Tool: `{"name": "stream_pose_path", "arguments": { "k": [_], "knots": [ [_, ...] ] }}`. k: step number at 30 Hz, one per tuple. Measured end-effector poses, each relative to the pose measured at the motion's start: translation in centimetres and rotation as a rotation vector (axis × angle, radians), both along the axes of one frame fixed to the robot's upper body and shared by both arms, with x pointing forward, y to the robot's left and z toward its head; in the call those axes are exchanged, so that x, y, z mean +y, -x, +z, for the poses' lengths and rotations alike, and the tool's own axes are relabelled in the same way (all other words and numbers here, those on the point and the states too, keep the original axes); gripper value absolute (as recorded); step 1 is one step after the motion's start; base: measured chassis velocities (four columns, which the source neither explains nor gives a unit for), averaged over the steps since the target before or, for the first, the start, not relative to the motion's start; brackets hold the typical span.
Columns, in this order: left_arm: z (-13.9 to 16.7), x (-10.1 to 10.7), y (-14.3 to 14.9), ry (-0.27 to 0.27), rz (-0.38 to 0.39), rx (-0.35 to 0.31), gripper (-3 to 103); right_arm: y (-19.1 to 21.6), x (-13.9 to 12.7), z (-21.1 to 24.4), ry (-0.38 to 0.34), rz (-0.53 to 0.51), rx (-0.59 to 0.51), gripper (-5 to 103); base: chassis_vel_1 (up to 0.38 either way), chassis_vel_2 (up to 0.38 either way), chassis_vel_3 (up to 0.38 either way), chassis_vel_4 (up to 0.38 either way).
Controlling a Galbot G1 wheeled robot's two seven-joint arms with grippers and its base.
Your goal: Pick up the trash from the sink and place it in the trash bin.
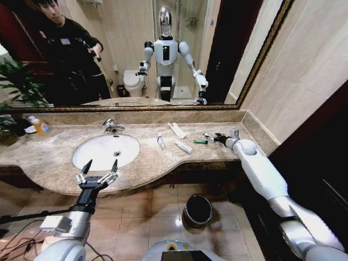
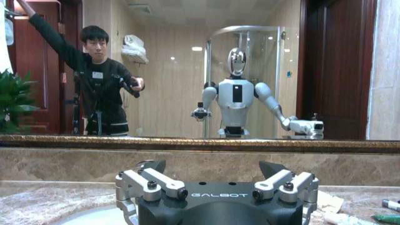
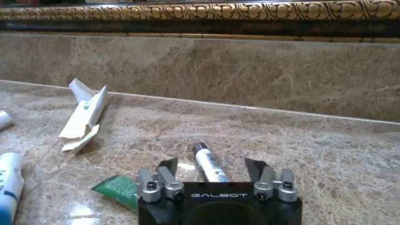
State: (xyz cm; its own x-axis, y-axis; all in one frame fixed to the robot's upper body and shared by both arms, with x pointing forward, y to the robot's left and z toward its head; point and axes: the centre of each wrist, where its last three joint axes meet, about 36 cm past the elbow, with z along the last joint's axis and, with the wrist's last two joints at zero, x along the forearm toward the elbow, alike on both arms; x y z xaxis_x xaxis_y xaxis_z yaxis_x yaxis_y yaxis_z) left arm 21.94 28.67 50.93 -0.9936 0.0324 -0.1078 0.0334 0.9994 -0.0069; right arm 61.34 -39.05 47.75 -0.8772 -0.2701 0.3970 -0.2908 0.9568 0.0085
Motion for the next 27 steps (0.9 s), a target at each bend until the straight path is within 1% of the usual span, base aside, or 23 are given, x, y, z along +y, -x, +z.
{"name": "stream_pose_path", "arguments": {
  "k": [1, 3, 8, 10, 15, 16, 18, 20, 21, 22, 24, 26, 27],
  "knots": [
    [0.0, 0.0, 0.0, 0.0, 0.0, 0.0, 100, 0.0, 0.0, 0.0, -0.004, 0.003, 0.001, 70, 0.0, 0.0, 0.0, 0.0],
    [0.0, 0.0, 0.0, 0.0, 0.0, 0.0, 100, 0.0, 0.1, -0.1, -0.008, 0.008, 0.004, 66, 0.0, 0.0, 0.0, 0.0],
    [0.0, 0.0, 0.0, 0.0, 0.0, 0.0, 100, -0.1, 0.3, -0.4, -0.007, 0.012, 0.005, 65, 0.0, 0.0, 0.0, 0.0],
    [0.0, 0.0, 0.0, 0.0, 0.0, 0.0, 100, -0.2, 0.4, -0.7, -0.004, 0.013, 0.007, 69, 0.0, 0.0, 0.0, 0.0],
    [0.0, 0.0, 0.0, 0.0, 0.0, 0.0, 100, -0.5, 0.3, -1.2, -0.005, 0.006, 0.013, 71, 0.0, 0.0, 0.0, 0.0],
    [0.0, 0.0, 0.0, 0.0, 0.0, 0.0, 100, -0.5, 0.3, -1.2, -0.005, 0.006, 0.013, 71, 0.0, 0.0, 0.0, 0.0],
    [0.0, 0.0, 0.0, 0.0, 0.0, 0.0, 100, -0.5, 0.3, -1.4, -0.006, 0.003, 0.015, 67, 0.0, 0.0, 0.0, 0.0],
    [0.0, 0.0, 0.0, 0.0, 0.0, 0.0, 100, -0.5, 0.3, -1.4, -0.006, 0.003, 0.015, 67, 0.0, 0.0, 0.0, 0.0],
    [0.0, 0.0, 0.0, 0.0, 0.0, 0.0, 100, -0.5, 0.3, -1.4, -0.007, 0.002, 0.015, 63, 0.0, 0.0, 0.0, 0.0],
    [0.0, 0.0, 0.0, 0.0, 0.0, 0.0, 100, -0.5, 0.3, -1.5, -0.008, 0.0, 0.015, 56, 0.0, 0.0, 0.0, 0.0],
    [0.0, 0.0, 0.0, 0.0, 0.0, 0.0, 100, -0.5, 0.3, -1.6, -0.009, -0.002, 0.015, 56, 0.0, 0.0, 0.0, 0.0],
    [0.0, 0.0, 0.0, 0.0, 0.0, 0.0, 100, -0.4, 0.2, -1.7, -0.01, -0.006, 0.016, 48, 0.0, 0.0, 0.0, 0.0],
    [0.0, 0.0, 0.0, 0.0, 0.0, 0.0, 100, -0.4, 0.2, -1.7, -0.01, -0.006, 0.016, 48, 0.0, 0.0, 0.0, 0.0]
  ]
}}
